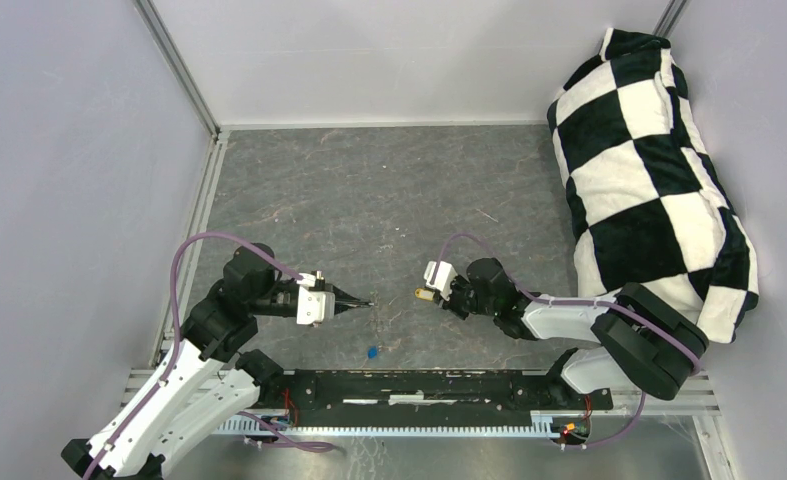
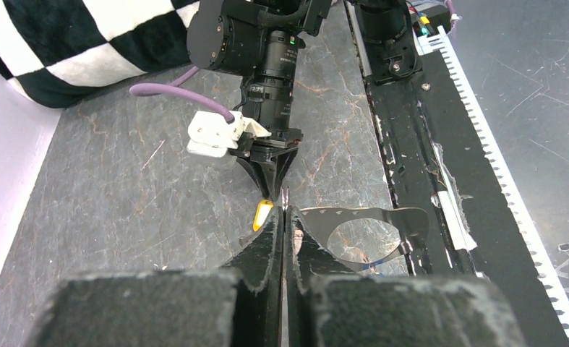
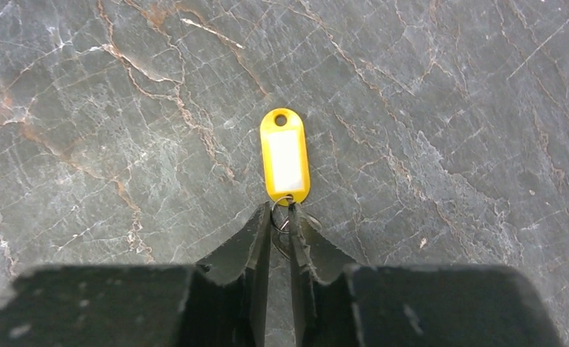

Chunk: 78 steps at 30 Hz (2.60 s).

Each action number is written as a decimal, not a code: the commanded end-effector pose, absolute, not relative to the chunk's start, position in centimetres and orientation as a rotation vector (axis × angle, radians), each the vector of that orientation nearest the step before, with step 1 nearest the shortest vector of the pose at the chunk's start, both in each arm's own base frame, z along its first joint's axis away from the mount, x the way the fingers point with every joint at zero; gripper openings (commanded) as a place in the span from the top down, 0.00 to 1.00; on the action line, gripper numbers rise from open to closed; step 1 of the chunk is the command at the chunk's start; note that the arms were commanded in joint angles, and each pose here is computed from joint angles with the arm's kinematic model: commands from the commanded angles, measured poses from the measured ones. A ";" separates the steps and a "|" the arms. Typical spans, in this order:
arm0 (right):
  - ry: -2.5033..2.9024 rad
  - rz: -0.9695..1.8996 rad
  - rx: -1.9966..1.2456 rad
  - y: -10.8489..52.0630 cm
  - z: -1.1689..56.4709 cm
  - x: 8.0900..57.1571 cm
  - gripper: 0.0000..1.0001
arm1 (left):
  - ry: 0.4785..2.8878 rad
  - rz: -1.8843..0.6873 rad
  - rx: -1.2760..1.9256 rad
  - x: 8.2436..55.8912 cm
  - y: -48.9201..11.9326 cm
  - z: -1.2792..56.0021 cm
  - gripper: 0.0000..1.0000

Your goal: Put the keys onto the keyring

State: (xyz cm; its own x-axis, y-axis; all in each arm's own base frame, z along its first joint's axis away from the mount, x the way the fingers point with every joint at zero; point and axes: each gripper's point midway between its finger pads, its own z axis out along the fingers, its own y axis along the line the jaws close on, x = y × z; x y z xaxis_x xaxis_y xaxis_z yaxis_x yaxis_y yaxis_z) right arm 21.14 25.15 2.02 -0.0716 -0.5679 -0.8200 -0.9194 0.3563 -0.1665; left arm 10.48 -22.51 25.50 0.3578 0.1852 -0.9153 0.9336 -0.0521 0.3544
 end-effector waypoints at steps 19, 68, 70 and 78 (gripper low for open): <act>1.554 0.693 -1.273 27.6 8.2 19.7 1.00 | 1.012 -0.845 1.482 10.5 -22.6 27.9 0.98; 0.692 1.261 -1.639 33.9 28.5 7.5 1.00 | 0.850 -1.072 1.616 6.6 -23.2 28.2 0.98; 0.679 1.261 -1.656 34.0 28.4 7.4 1.00 | 0.841 -1.077 1.621 6.6 -23.2 28.2 0.98; 0.623 1.253 -1.713 33.9 28.9 6.9 1.00 | 0.705 -1.042 1.688 5.8 -23.0 28.3 0.98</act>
